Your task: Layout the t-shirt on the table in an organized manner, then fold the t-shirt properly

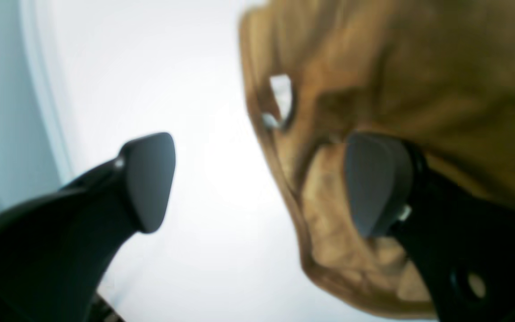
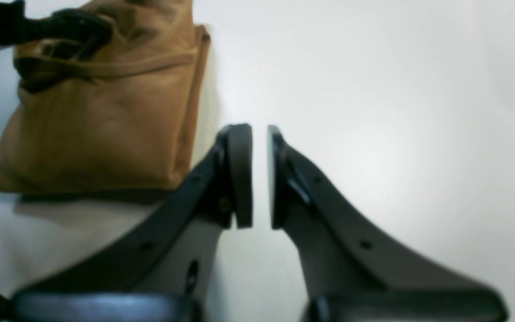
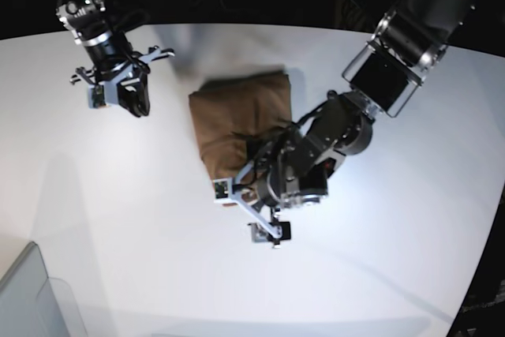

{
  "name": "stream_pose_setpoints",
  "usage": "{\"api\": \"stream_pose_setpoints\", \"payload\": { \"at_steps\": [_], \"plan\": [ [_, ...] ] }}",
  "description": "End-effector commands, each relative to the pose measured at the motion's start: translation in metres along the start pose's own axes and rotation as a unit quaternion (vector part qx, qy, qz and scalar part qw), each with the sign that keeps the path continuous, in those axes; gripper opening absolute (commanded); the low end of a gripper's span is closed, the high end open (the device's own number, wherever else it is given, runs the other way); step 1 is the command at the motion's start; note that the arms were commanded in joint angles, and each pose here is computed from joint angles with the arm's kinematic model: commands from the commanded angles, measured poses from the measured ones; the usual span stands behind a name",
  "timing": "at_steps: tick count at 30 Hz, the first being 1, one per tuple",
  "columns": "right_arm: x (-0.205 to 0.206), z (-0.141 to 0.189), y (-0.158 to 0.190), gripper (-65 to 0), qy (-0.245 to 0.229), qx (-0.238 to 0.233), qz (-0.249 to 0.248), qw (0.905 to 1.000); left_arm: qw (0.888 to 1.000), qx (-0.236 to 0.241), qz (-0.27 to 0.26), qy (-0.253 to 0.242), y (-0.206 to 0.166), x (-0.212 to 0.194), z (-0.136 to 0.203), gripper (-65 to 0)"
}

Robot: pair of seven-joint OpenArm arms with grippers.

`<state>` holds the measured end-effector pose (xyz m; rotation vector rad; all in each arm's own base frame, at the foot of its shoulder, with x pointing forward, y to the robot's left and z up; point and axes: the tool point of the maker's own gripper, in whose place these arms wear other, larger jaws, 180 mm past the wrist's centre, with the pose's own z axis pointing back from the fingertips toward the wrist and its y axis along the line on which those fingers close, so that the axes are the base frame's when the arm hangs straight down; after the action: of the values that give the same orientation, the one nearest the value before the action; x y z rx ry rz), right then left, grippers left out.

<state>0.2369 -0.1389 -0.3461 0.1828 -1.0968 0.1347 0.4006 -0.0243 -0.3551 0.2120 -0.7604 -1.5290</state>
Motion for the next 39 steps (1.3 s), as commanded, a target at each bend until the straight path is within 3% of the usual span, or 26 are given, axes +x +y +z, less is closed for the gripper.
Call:
{"api": "stream_pose_setpoints", "payload": {
  "at_steps": [1, 8, 11, 15, 19, 26, 33, 35, 39],
  "plan": [
    [0.015, 0.001, 0.001, -60.2, -0.027, 0.003, 0.001, 0.9996, 0.999, 0.031, -0.008, -0.01, 0.024, 0.007, 0.01, -7.8],
    [0.017, -0.004, 0.007, -60.2, -0.03, 0.014, 0.001, 0.9994, 0.996, 0.075, -0.026, -0.029, 0.04, 0.014, 0.04, -7.8],
    [0.014, -0.011, 0.007, -60.2, -0.028, 0.016, -0.004, 0.9995, 0.994, 0.107, 0.005, 0.025, 0.057, -0.02, 0.058, -7.8],
    [0.014, -0.024, 0.007, -60.2, -0.029, 0.022, -0.012, 0.9993, 0.983, 0.129, 0.096, 0.093, 0.052, -0.091, 0.083, -7.8],
    [0.001, -0.038, 0.004, -60.2, -0.013, 0.025, -0.028, 0.9992, 0.961, 0.13, 0.187, 0.157, 0.015, -0.171, 0.109, -7.9],
    [-0.016, -0.048, 0.022, -60.2, 0.008, 0.05, -0.043, 0.9978, 0.903, 0.134, 0.324, 0.249, -0.05, -0.272, 0.156, -9.4],
    [-0.024, -0.049, 0.079, -60.4, 0.021, 0.124, -0.034, 0.9914, 0.856, 0.139, 0.434, 0.244, -0.087, -0.31, 0.19, -38.6],
    [-0.024, -0.049, 0.086, -60.5, 0.023, 0.133, -0.033, 0.9903, 0.845, 0.142, 0.452, 0.248, -0.096, -0.318, 0.198, -41.6],
    [-0.029, -0.043, 0.087, -60.6, 0.026, 0.132, -0.037, 0.9902, 0.831, 0.132, 0.476, 0.255, -0.12, -0.327, 0.208, -41.6]
  ]
}}
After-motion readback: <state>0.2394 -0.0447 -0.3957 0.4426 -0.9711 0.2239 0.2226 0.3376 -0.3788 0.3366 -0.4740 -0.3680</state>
